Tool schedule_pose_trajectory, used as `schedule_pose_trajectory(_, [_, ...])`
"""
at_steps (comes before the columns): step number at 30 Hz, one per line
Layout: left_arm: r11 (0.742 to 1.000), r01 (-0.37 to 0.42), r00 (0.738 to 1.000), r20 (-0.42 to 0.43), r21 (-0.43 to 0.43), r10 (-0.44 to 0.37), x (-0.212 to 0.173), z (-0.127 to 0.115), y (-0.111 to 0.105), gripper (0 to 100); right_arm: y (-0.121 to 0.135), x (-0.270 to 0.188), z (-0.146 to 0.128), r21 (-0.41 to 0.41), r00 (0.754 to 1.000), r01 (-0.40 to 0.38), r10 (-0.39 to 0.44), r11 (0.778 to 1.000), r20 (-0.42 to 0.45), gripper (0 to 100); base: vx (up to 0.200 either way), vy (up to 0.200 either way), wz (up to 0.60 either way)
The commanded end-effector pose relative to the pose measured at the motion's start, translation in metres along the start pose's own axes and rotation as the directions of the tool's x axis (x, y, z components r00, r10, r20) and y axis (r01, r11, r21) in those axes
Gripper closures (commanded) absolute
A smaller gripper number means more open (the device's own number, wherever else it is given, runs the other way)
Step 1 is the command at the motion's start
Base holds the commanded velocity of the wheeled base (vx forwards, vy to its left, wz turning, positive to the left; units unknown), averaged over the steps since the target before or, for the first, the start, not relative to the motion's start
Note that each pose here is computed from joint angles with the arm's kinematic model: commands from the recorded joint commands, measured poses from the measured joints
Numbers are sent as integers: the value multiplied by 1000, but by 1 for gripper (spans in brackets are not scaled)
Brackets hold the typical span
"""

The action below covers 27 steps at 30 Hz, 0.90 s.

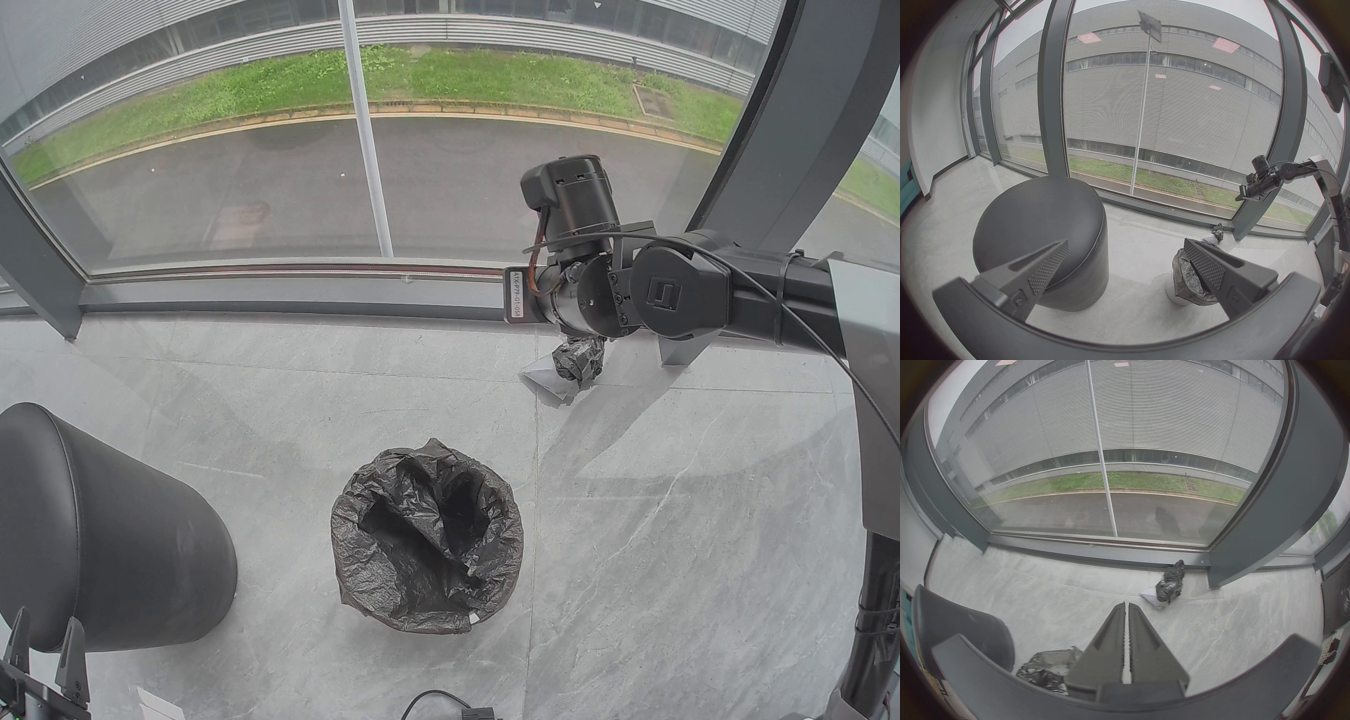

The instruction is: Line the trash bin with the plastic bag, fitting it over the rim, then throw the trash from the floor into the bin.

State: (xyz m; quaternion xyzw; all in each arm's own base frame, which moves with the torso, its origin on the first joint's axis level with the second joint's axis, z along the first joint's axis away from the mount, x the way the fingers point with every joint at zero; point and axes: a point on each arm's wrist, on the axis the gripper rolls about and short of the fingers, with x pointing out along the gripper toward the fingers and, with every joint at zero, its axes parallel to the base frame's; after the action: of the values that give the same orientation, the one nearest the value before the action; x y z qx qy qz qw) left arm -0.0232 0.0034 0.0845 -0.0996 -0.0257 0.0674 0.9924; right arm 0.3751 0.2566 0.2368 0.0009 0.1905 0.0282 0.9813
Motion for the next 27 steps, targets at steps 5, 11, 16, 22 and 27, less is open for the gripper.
schedule_pose_trajectory(5, [1000,0,1000,3,-3,0,0,-3,1,0,-52,82,-37,8,984,154,-152,988,-88,100,0,0,0])
schedule_pose_trajectory(11, [1000,1,1000,5,-1,-1,-1,-3,1,0,-62,98,-38,51,987,154,-152,987,-41,0,0,0,0])
schedule_pose_trajectory(16, [1000,0,1000,7,-5,0,-1,-3,1,0,-59,111,-49,41,989,147,-147,988,-25,0,0,0,0])
schedule_pose_trajectory(22, [1000,0,1000,7,-6,0,-1,-3,1,0,-56,134,-82,-10,981,173,-173,985,-91,0,0,0,0])
schedule_pose_trajectory(27, [1000,0,1000,7,-6,0,-1,-3,1,0,-53,151,-109,-55,972,180,-187,982,-143,0,0,0,0])
